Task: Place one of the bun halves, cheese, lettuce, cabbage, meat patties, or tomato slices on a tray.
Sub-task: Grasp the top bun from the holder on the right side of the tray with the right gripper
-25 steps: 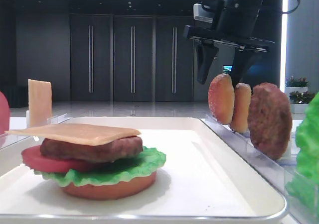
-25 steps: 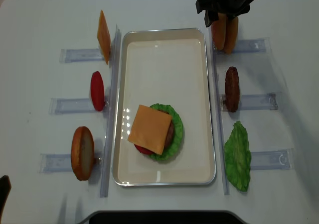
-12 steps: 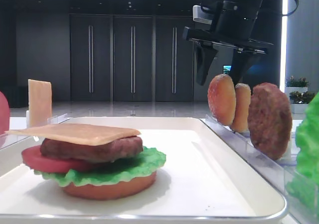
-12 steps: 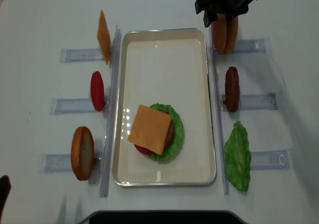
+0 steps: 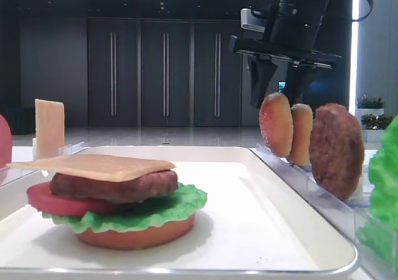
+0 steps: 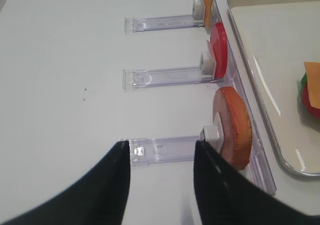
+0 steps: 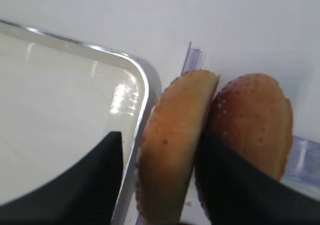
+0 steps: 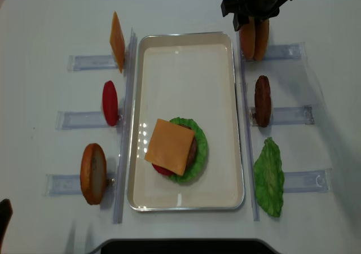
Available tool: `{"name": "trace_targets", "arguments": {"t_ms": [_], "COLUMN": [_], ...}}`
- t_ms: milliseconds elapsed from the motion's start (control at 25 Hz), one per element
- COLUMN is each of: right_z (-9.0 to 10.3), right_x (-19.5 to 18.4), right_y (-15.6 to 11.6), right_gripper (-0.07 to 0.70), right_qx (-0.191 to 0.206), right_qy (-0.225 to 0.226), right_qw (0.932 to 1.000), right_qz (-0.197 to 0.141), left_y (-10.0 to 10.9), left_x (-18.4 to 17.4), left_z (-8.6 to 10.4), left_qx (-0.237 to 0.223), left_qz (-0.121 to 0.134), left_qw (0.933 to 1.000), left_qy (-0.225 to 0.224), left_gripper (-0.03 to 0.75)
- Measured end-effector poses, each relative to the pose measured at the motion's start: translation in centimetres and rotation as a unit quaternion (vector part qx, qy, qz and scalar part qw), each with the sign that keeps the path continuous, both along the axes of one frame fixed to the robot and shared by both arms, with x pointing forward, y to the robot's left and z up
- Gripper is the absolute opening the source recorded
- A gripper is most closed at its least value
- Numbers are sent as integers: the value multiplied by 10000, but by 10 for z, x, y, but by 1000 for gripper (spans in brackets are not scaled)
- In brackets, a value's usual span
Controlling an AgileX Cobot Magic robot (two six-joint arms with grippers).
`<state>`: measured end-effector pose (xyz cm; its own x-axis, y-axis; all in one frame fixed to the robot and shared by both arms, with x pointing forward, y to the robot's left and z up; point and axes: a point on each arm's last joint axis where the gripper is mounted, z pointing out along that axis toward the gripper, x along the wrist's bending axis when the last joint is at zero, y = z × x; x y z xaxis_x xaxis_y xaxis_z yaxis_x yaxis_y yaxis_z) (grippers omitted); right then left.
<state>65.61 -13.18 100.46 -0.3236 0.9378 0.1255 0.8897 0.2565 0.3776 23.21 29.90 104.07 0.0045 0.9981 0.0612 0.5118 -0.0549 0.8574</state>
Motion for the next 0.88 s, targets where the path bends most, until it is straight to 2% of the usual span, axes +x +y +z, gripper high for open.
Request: {"name": "trace_targets", "arguments": {"t_ms": [160, 280, 880], "right_z": [-1, -1, -1], "right_x": [0, 0, 0], "right_y": [0, 0, 0], "right_gripper": [263, 224, 215], "right_qx": [-26, -31, -26], "right_qy": [-3, -5, -9], "right_qw": [10000, 10000, 10000], "right_qz": [7, 8, 6], "left_y": [0, 0, 0], "left_x": [0, 0, 0], "left_z": [0, 0, 0], "left_qx": [0, 0, 0], "left_qz": [0, 0, 0], "left_qw": [10000, 10000, 10000], "left_qy": [0, 0, 0], "left_gripper": [327, 327, 327]}}
